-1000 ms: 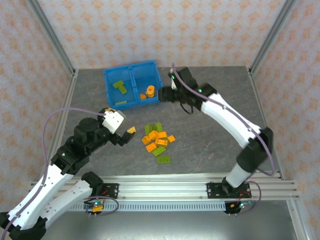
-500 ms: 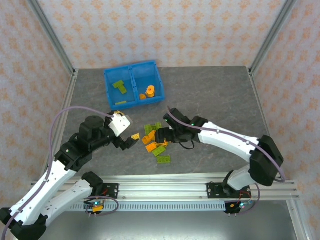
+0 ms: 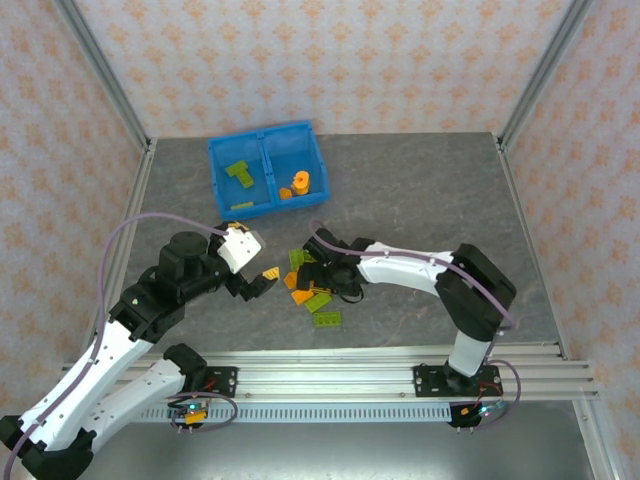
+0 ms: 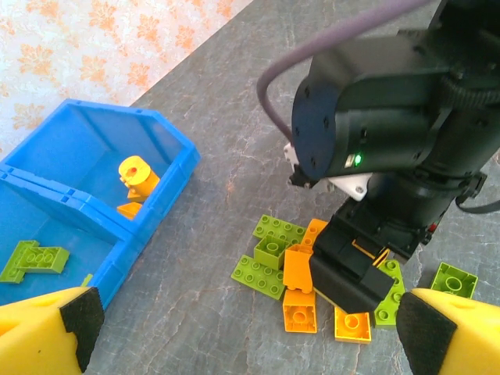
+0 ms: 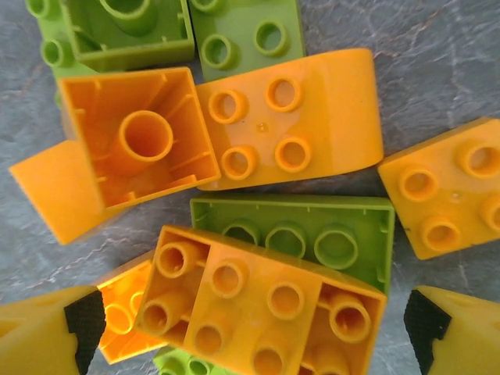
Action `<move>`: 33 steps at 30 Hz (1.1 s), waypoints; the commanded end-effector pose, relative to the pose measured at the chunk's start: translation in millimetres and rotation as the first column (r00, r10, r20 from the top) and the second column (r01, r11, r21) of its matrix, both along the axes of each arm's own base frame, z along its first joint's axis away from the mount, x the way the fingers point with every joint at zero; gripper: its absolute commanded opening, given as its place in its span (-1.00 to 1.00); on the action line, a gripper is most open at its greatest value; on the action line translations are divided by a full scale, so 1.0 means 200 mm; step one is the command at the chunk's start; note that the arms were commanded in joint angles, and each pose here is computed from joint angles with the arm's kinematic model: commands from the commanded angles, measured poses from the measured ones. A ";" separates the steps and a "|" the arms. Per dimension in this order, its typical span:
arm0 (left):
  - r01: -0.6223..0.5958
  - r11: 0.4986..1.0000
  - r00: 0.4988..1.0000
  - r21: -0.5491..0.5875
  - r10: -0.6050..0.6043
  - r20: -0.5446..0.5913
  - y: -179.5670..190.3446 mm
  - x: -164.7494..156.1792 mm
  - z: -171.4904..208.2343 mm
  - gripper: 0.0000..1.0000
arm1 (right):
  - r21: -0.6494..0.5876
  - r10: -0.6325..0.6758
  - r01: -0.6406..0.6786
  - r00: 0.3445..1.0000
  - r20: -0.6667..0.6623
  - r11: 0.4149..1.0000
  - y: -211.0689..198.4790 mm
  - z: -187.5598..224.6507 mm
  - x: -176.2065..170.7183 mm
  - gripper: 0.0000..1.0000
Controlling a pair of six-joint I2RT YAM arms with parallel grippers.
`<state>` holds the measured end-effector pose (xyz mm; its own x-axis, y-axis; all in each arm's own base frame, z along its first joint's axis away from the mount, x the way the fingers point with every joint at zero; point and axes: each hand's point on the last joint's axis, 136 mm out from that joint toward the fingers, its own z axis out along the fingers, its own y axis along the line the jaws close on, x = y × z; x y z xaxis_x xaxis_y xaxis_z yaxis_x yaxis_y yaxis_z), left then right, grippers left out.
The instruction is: Sort the legos into containers by color
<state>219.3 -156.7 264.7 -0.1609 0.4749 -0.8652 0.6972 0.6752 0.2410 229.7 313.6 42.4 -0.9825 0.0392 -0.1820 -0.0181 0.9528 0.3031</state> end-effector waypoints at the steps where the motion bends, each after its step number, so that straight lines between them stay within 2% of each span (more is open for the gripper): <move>1: -0.014 1.000 1.000 0.027 0.014 0.000 0.02 0.01 -0.02 0.99 | -0.054 -0.036 0.037 0.999 0.033 0.998 -0.01 -0.01 0.03 0.99; 6: -0.014 1.000 1.000 0.025 0.014 -0.001 0.02 0.01 -0.02 0.99 | -0.097 -0.048 0.052 0.998 0.045 0.994 -0.04 -0.06 0.04 0.71; 9: -0.014 1.000 1.000 0.026 0.015 -0.004 0.02 0.01 -0.02 0.99 | -0.105 -0.051 0.057 0.997 0.056 0.993 -0.05 -0.06 0.05 0.64; 21: -0.018 0.999 1.000 0.032 0.018 -0.005 0.02 0.01 -0.03 0.99 | -0.095 -0.050 0.061 0.992 0.116 0.994 -0.09 0.05 0.07 0.14; 28: -0.023 0.999 1.000 0.032 0.023 -0.004 0.03 0.01 -0.02 0.99 | -0.031 -0.066 0.074 0.975 0.210 0.997 -0.15 0.25 0.08 0.06; 33: -0.027 0.999 1.000 0.025 0.027 0.005 0.03 0.01 -0.01 0.99 | 0.044 -0.045 0.031 0.926 0.374 0.999 -0.16 0.58 0.14 0.03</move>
<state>221.6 -154.4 263.6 -0.1680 0.4800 -0.8610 0.6855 0.6846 0.2479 246.3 291.5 120.3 -0.9021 0.0975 -0.4204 -0.0522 0.9423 0.3307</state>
